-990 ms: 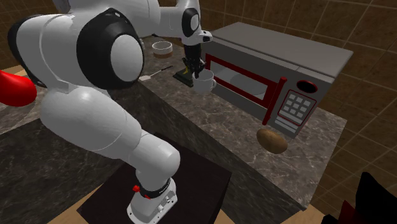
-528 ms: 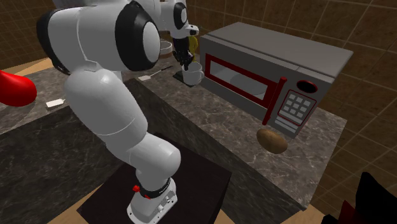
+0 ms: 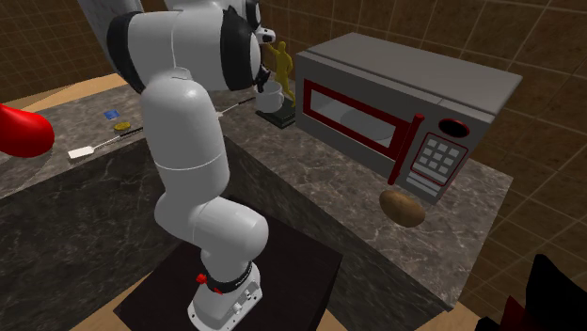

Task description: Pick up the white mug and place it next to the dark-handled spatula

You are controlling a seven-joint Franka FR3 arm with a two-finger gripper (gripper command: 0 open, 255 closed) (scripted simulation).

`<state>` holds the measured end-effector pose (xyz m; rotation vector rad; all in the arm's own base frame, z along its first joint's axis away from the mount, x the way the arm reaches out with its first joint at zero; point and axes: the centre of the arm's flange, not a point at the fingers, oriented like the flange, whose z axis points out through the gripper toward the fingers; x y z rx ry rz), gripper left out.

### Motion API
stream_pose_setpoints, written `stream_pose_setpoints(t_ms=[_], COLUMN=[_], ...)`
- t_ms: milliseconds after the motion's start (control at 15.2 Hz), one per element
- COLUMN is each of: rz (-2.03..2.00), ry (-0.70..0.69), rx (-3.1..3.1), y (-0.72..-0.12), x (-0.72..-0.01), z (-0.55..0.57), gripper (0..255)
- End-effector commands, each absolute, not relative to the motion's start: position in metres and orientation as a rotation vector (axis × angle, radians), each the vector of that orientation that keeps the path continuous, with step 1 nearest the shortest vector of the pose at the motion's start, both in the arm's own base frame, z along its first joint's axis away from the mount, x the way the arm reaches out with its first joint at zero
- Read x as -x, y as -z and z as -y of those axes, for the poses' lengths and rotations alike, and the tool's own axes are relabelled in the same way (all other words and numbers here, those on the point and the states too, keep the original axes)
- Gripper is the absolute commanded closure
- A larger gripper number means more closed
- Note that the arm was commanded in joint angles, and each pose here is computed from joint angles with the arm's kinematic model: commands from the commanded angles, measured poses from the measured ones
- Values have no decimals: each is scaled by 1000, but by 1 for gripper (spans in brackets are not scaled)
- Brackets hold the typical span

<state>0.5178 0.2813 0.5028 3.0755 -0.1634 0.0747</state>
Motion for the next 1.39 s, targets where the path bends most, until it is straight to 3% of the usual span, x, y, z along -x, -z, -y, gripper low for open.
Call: stream_pose_setpoints(t_ms=[0, 462, 1320], rz=[166, 166, 166], ry=[-75, -75, -75], rx=[-3076, -3076, -3076], y=[-501, -501, -433], x=[-528, -560, -560], z=[-307, -388, -388], gripper=[255, 255, 255])
